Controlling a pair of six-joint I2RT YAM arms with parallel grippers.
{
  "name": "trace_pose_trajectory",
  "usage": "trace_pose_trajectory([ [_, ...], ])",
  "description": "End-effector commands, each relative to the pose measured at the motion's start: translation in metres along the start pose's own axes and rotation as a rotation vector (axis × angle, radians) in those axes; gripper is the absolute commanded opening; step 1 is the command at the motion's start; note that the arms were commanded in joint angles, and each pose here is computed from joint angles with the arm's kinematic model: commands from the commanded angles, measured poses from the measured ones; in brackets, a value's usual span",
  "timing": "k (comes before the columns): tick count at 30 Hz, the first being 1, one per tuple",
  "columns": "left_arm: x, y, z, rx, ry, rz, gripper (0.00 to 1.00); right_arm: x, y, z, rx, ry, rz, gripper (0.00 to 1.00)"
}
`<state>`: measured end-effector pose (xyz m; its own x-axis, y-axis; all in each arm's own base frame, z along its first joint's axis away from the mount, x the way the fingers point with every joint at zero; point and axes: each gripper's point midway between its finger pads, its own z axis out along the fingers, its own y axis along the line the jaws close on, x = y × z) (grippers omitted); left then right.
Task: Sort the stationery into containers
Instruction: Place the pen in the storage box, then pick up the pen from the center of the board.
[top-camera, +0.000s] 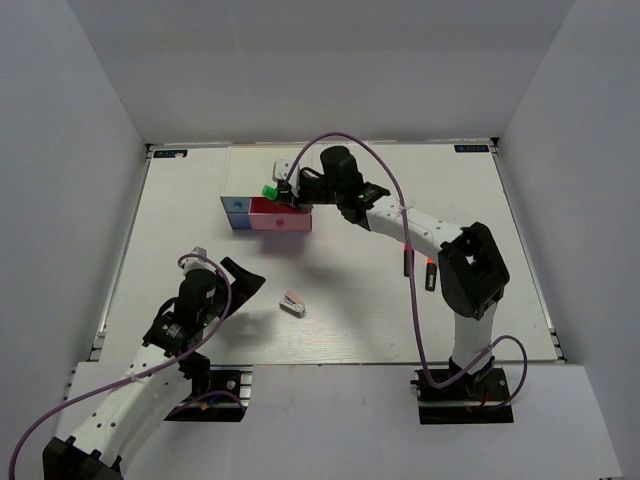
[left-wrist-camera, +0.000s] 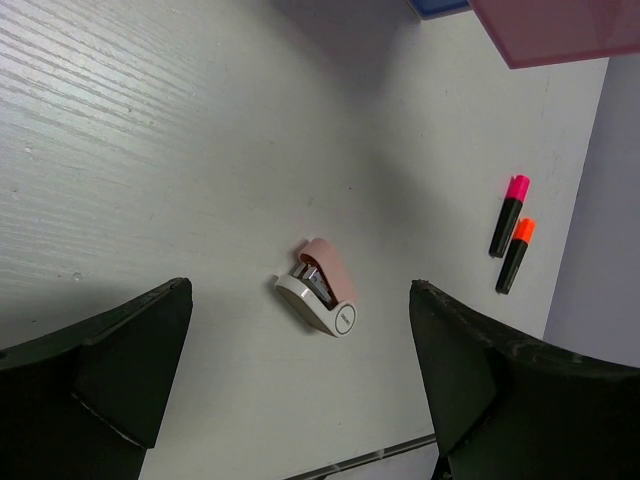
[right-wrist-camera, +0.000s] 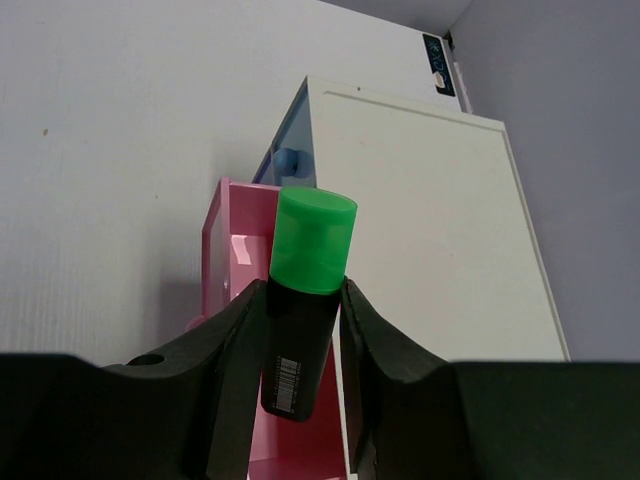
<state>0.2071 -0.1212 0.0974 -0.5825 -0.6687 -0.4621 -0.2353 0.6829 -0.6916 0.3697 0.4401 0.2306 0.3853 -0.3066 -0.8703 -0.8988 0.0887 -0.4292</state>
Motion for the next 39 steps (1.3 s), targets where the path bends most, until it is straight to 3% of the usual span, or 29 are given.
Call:
trace_pose_trajectory([
  [1, 0.001, -0.002, 0.000, 0.011, 0.002, -0.001, 1.00, 0.006, -0.003, 0.001, 0.015, 0.001, -0.001, 0.37],
  [5, 0.000, -0.004, -0.001, 0.019, -0.003, -0.001, 1.00, 0.009, -0.004, -0.001, 0.026, 0.012, 0.006, 0.56],
  [11, 0.000, -0.004, -0.001, 0.019, -0.003, -0.001, 1.00, -0.007, -0.017, -0.015, 0.076, -0.013, 0.028, 0.62],
  [14, 0.002, -0.001, 0.002, 0.011, 0.002, -0.001, 1.00, -0.032, -0.033, -0.037, 0.149, -0.064, 0.047, 0.57],
  [17, 0.000, -0.006, 0.002, 0.034, -0.001, -0.001, 1.00, -0.042, -0.050, -0.062, 0.266, -0.069, 0.111, 0.38],
  [18, 0.002, -0.006, 0.003, 0.043, 0.004, -0.001, 1.00, -0.035, -0.060, -0.077, 0.342, -0.039, 0.135, 0.27],
  [21, 0.003, -0.010, 0.005, 0.063, 0.006, -0.002, 1.00, -0.015, -0.064, -0.103, 0.447, 0.035, 0.303, 0.08],
  [23, 0.006, -0.015, 0.006, 0.092, 0.024, -0.001, 1.00, -0.007, -0.071, -0.127, 0.497, 0.070, 0.364, 0.03],
  [26, 0.012, -0.023, 0.011, 0.144, 0.054, -0.063, 1.00, 0.047, -0.043, -0.160, 0.517, 0.224, 0.544, 0.01],
  [27, 0.009, -0.030, 0.014, 0.200, 0.041, -0.065, 1.00, 0.057, -0.039, -0.178, 0.538, 0.254, 0.591, 0.05],
  [28, 0.013, -0.040, 0.012, 0.260, 0.060, -0.059, 1.00, 0.088, -0.013, -0.185, 0.519, 0.332, 0.659, 0.18],
  [30, 0.013, -0.054, 0.013, 0.331, 0.071, -0.050, 1.00, 0.106, -0.010, -0.223, 0.586, 0.384, 0.729, 0.33],
  [31, 0.014, -0.060, 0.014, 0.336, 0.084, -0.011, 0.98, 0.128, 0.011, -0.232, 0.579, 0.445, 0.792, 0.45],
  [32, 0.004, -0.080, 0.010, 0.363, 0.078, 0.021, 0.97, 0.137, 0.005, -0.257, 0.639, 0.456, 0.817, 0.48],
  [34, 0.021, -0.089, 0.018, 0.362, 0.207, 0.093, 0.89, 0.159, 0.030, -0.272, 0.629, 0.537, 0.893, 0.52],
  [35, 0.014, -0.115, 0.015, 0.416, 0.216, 0.126, 0.86, 0.172, 0.028, -0.292, 0.674, 0.561, 0.931, 0.52],
  [37, 0.024, -0.125, 0.030, 0.397, 0.293, 0.204, 0.83, 0.187, 0.043, -0.310, 0.689, 0.619, 1.004, 0.52],
  [38, 0.017, -0.156, 0.026, 0.448, 0.288, 0.253, 0.83, 0.194, 0.047, -0.316, 0.693, 0.631, 1.037, 0.52],
  [39, 0.017, -0.161, 0.031, 0.428, 0.299, 0.283, 0.81, 0.200, 0.052, -0.324, 0.696, 0.642, 1.076, 0.52],
])
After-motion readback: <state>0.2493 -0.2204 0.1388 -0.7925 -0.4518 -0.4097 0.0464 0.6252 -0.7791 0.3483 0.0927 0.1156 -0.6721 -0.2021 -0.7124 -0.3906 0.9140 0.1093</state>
